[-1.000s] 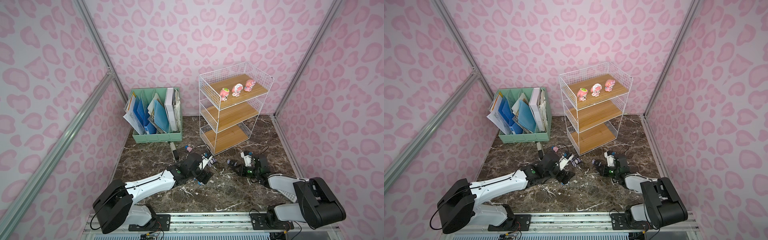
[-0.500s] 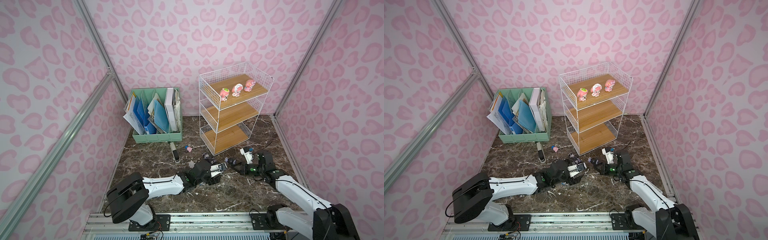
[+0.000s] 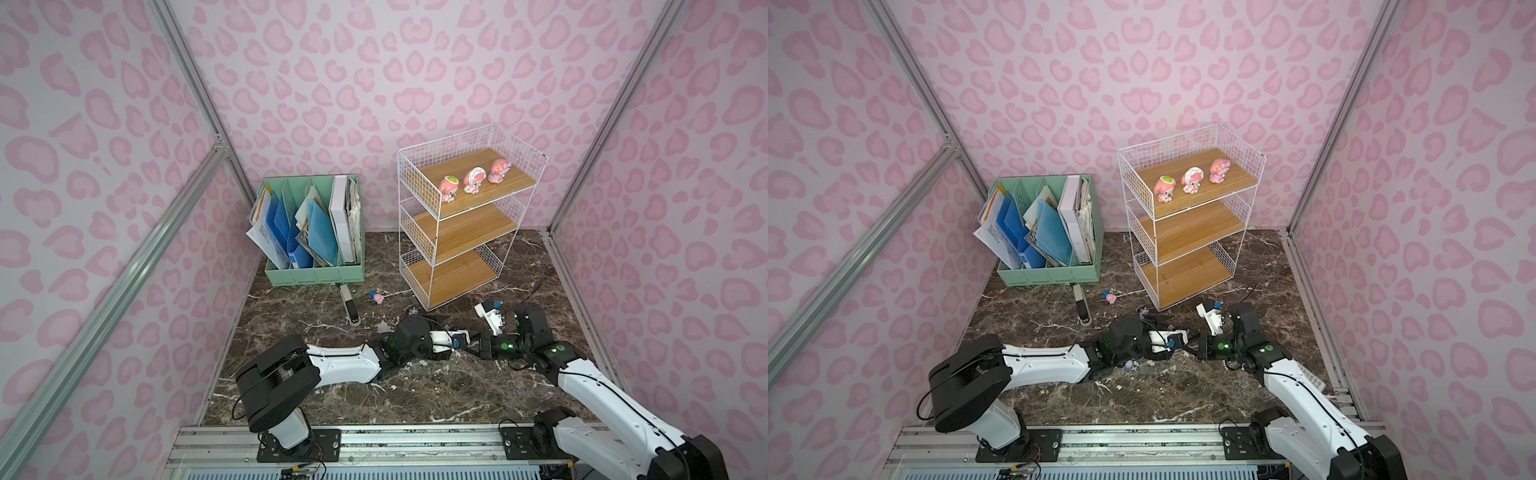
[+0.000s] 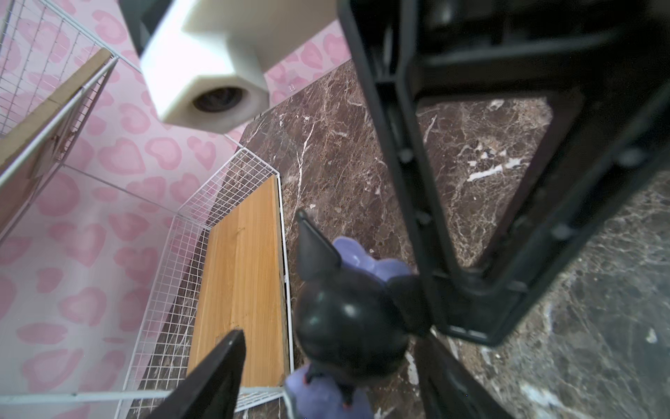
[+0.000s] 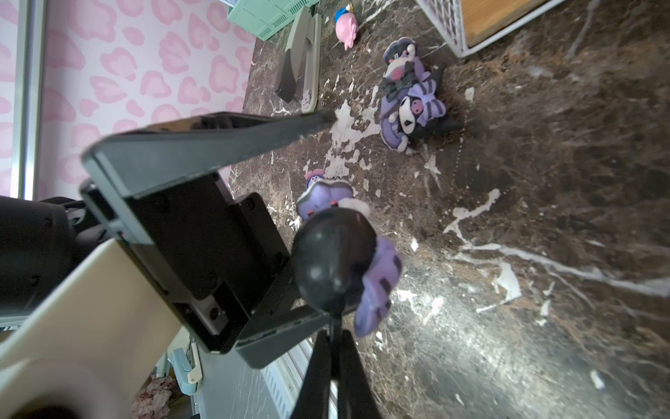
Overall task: Organize plastic toys on shelves
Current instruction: Pick up the plastic toy at the center of the board.
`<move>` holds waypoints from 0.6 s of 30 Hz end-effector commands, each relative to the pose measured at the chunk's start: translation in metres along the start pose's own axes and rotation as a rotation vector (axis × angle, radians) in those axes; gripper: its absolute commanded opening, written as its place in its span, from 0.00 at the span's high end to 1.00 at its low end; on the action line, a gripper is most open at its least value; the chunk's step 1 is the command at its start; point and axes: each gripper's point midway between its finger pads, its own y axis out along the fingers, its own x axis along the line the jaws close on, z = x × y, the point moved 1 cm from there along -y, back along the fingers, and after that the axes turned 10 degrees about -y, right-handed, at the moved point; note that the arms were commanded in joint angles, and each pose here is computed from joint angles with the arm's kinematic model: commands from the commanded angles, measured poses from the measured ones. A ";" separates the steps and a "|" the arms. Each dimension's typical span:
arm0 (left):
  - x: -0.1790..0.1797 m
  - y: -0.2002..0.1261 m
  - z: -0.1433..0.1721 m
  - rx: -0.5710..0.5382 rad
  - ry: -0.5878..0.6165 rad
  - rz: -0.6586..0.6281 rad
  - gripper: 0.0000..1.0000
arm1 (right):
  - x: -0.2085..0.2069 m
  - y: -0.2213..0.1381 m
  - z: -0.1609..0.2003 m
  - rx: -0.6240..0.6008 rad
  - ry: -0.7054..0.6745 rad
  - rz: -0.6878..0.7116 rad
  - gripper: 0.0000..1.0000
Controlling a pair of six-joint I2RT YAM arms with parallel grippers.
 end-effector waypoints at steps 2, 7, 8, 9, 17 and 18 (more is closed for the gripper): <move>0.000 0.003 -0.002 -0.011 0.015 0.001 0.30 | 0.009 -0.002 -0.002 -0.001 0.000 -0.030 0.97; 0.002 0.003 -0.005 -0.017 0.012 -0.002 0.44 | 0.009 -0.003 -0.002 -0.005 -0.004 -0.031 0.97; 0.002 0.003 -0.005 -0.020 0.011 -0.004 0.50 | 0.009 -0.002 -0.002 -0.005 0.000 -0.029 0.97; 0.003 0.002 -0.006 -0.022 0.010 -0.004 0.54 | 0.008 -0.002 -0.001 -0.004 0.000 -0.028 0.97; 0.001 -0.002 -0.007 -0.022 0.004 0.008 0.71 | 0.007 0.000 -0.002 -0.003 0.001 -0.026 0.97; 0.000 -0.002 -0.007 -0.021 0.001 0.014 0.72 | 0.007 0.000 -0.003 -0.003 0.001 -0.025 0.96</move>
